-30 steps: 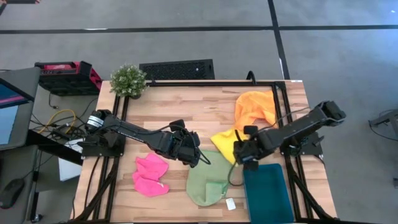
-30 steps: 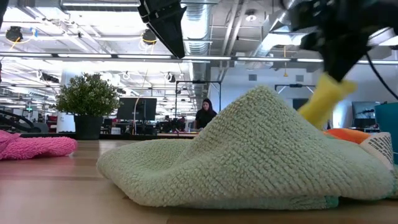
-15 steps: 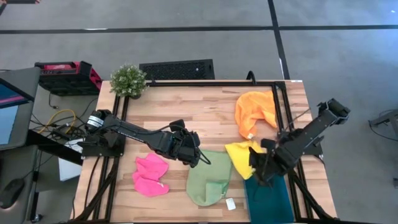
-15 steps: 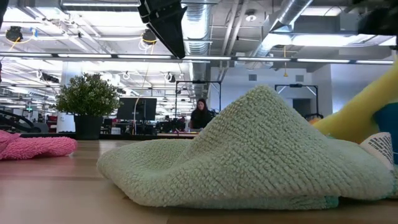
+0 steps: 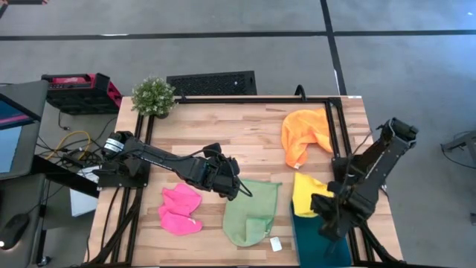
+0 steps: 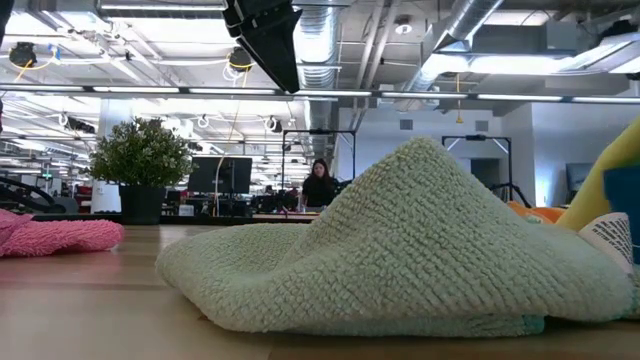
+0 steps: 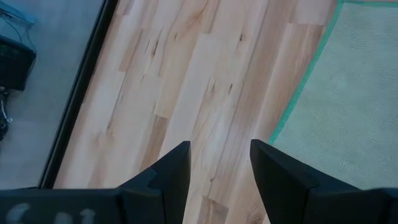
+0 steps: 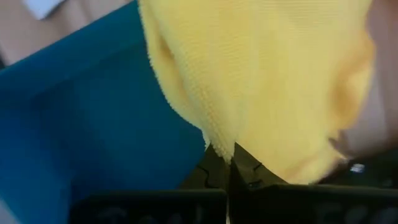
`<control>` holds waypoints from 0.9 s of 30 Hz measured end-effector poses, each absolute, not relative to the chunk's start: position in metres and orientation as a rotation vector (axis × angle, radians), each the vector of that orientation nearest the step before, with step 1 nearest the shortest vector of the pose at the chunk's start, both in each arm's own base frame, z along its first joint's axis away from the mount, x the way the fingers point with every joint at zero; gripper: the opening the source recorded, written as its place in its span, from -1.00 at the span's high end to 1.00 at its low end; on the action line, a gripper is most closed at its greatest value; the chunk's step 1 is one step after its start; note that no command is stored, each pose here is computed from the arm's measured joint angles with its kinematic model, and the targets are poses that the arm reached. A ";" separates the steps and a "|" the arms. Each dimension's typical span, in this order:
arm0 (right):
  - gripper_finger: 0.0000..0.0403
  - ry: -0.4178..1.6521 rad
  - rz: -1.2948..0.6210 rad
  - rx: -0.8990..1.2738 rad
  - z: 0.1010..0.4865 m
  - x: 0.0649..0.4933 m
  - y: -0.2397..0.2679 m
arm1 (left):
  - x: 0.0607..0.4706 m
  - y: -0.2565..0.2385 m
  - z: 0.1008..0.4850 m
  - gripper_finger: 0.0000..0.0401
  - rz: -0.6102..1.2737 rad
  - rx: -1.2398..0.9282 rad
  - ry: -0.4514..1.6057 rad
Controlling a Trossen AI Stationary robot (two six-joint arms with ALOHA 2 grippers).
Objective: Fold microfiber towels
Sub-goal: Put the folded yellow microfiber towel into the blue bin
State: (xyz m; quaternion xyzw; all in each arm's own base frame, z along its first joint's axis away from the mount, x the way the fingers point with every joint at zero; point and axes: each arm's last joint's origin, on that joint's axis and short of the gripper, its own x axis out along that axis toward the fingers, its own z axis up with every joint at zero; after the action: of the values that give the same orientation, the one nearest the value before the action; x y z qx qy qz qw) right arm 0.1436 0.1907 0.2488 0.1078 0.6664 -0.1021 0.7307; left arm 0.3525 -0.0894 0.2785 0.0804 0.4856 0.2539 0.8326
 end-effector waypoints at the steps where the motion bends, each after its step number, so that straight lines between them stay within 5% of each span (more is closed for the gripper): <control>1: 0.97 1.459 -0.202 0.241 0.249 0.142 0.194 | 0.352 -0.089 0.278 0.20 0.538 0.170 1.030; 27: 0.94 1.367 0.137 0.355 0.206 0.115 0.233 | 0.364 -0.096 0.282 0.20 0.373 0.146 0.974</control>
State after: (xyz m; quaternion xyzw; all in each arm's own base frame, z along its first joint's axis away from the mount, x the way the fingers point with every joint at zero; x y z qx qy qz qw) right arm 0.1150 0.2333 0.2061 0.1628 0.6276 0.0630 0.7587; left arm 0.3645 -0.0958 0.2817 0.0696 0.4650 0.1780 0.8644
